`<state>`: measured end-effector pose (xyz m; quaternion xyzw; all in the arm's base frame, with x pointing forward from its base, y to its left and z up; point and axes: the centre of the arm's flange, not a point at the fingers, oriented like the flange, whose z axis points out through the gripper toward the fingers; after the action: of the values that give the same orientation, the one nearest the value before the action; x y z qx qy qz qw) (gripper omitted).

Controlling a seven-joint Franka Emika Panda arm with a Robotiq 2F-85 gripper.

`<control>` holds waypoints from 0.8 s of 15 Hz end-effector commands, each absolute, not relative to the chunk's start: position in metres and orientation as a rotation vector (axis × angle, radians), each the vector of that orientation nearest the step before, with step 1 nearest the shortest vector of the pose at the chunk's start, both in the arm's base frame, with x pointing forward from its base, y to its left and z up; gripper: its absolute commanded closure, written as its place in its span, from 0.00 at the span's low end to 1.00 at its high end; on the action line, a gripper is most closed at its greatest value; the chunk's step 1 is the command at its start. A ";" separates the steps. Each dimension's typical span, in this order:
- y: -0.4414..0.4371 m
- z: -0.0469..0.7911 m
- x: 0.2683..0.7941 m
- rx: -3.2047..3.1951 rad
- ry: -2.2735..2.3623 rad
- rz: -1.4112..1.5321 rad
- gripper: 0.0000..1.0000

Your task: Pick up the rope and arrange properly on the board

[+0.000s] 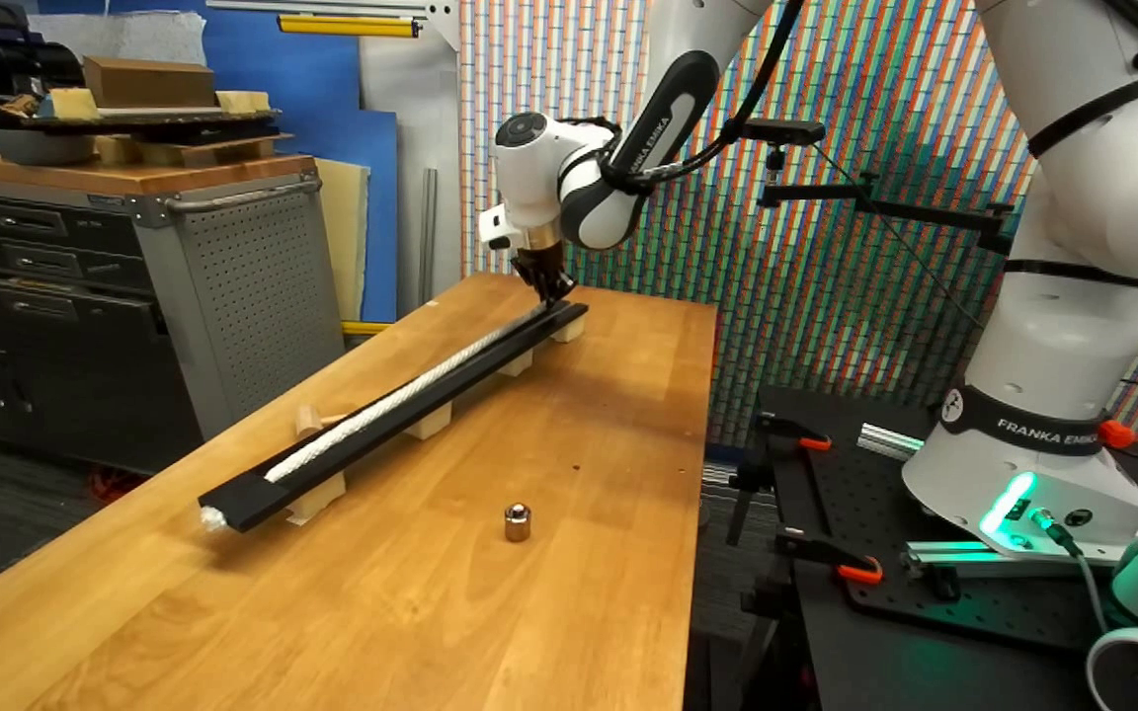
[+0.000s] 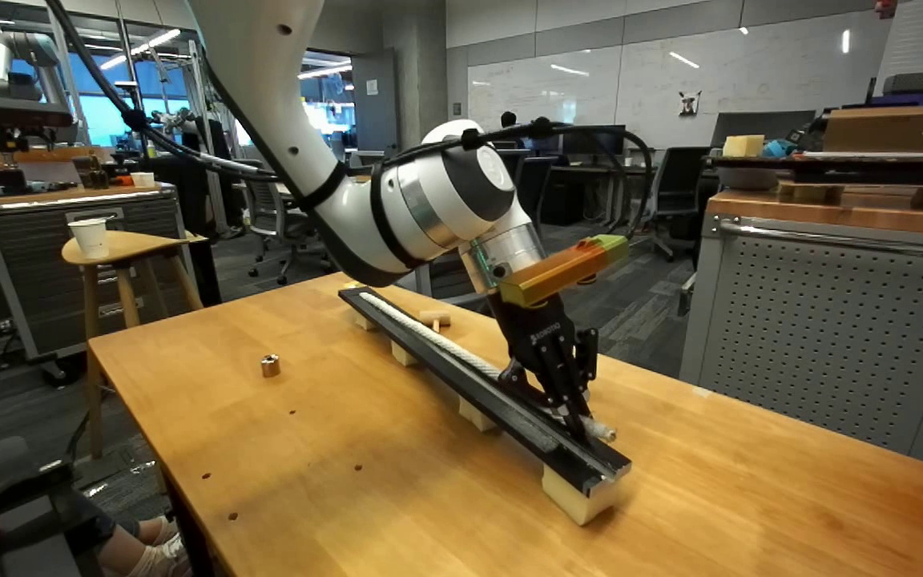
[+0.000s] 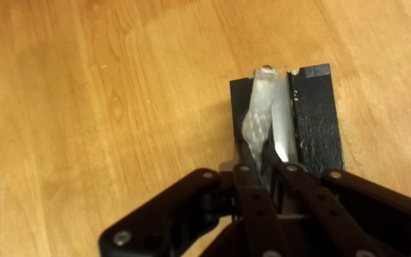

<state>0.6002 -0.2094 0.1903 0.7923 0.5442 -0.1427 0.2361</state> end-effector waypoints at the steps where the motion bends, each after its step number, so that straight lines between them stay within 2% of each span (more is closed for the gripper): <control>1: -0.237 0.200 0.595 2.169 1.430 -0.477 0.97; 12: -0.232 0.191 0.576 2.288 1.339 -0.493 0.97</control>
<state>0.5853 -0.2273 0.1867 0.8178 0.4967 -0.1785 0.2294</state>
